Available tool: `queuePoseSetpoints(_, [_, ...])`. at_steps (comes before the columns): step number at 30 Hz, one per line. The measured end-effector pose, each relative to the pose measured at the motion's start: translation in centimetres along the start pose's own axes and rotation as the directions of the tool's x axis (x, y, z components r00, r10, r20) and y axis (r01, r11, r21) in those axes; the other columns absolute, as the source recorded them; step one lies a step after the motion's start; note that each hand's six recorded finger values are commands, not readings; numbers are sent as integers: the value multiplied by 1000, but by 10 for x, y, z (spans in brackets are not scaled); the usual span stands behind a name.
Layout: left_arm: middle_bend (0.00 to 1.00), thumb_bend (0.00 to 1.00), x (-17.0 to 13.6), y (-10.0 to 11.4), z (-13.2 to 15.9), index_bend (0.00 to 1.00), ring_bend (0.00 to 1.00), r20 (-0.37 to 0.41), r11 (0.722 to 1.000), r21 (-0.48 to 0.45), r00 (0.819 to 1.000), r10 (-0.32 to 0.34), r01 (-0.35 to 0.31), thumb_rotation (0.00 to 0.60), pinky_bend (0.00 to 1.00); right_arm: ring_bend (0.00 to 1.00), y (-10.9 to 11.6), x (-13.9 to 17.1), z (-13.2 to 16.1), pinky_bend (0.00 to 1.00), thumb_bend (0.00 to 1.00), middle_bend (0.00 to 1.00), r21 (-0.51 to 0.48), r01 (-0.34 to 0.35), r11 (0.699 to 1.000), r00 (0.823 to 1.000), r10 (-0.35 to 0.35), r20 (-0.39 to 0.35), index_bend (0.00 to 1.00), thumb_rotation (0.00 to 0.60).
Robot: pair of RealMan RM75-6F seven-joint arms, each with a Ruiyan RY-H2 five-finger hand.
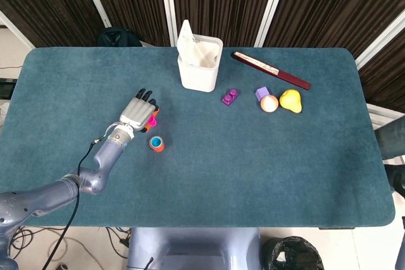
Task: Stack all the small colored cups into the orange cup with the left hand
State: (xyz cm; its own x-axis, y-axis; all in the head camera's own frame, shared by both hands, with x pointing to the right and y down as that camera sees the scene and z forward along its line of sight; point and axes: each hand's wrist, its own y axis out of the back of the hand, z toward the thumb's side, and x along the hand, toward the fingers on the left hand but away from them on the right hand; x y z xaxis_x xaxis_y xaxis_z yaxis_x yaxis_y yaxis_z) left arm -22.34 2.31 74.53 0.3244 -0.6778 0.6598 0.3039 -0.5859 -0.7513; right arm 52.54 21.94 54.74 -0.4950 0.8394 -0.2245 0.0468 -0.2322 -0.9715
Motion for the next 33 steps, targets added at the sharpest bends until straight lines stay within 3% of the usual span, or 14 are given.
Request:
queuePoseSetpoints(12, [273,354,-4,8,5,505,0,18,1000,-9,1000,18,-18,600,0,44,0,1,-1,0,455,0,-4,-1,1000,1000,1,3,31,600])
queuePoseSetpoints(25, [275,353,-44,53,35,505,0,147,997,-2,986,72,-72,600,0,44,0,3,2,0,456,0,-22,-5,1000,1000,5,-9,32,600])
queuePoseSetpoints(33, [276,352,-76,74,29,505,0,152,995,29,984,89,-95,600,0,44,2,4,3,0,454,0,-32,-3,999,1000,2,-14,32,600])
